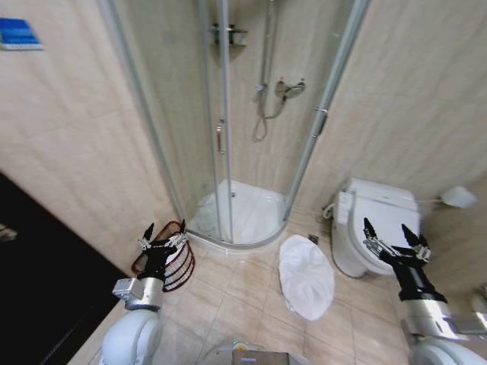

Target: Discard the used towel into the hamper.

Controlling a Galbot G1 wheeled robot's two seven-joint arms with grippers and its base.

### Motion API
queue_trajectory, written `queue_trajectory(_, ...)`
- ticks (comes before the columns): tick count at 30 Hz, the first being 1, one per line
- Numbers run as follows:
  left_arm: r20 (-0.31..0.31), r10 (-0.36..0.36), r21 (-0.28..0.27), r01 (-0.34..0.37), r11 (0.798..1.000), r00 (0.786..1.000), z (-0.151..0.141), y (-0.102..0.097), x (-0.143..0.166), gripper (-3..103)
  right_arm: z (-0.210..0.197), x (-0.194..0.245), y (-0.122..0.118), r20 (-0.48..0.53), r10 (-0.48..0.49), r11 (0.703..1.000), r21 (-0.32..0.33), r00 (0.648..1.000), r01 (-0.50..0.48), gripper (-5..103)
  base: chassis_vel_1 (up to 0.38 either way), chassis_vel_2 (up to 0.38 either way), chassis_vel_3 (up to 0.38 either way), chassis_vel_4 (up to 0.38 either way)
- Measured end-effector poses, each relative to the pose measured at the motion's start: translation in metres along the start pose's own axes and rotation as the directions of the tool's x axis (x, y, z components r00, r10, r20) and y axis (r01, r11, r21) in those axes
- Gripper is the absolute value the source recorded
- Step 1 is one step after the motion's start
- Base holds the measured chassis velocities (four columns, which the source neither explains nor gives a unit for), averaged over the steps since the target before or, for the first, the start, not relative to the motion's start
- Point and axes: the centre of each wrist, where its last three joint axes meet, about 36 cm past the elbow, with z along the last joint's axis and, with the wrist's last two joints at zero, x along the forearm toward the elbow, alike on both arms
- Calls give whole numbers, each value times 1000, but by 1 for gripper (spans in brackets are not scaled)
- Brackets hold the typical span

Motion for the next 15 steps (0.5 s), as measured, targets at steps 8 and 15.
queue_trajectory(8, 0, 0, 0, 0, 1000, 1000, 0, 0, 0, 100, 0, 0, 0, 0, 0, 1000, 0, 1000, 0, 100, -130, -128, -118, -126)
queue_trajectory(15, 0, 0, 0, 0, 1000, 1000, 0, 0, 0, 100, 0, 0, 0, 0, 0, 1000, 0, 1000, 0, 100, -96, -96, -84, -96)
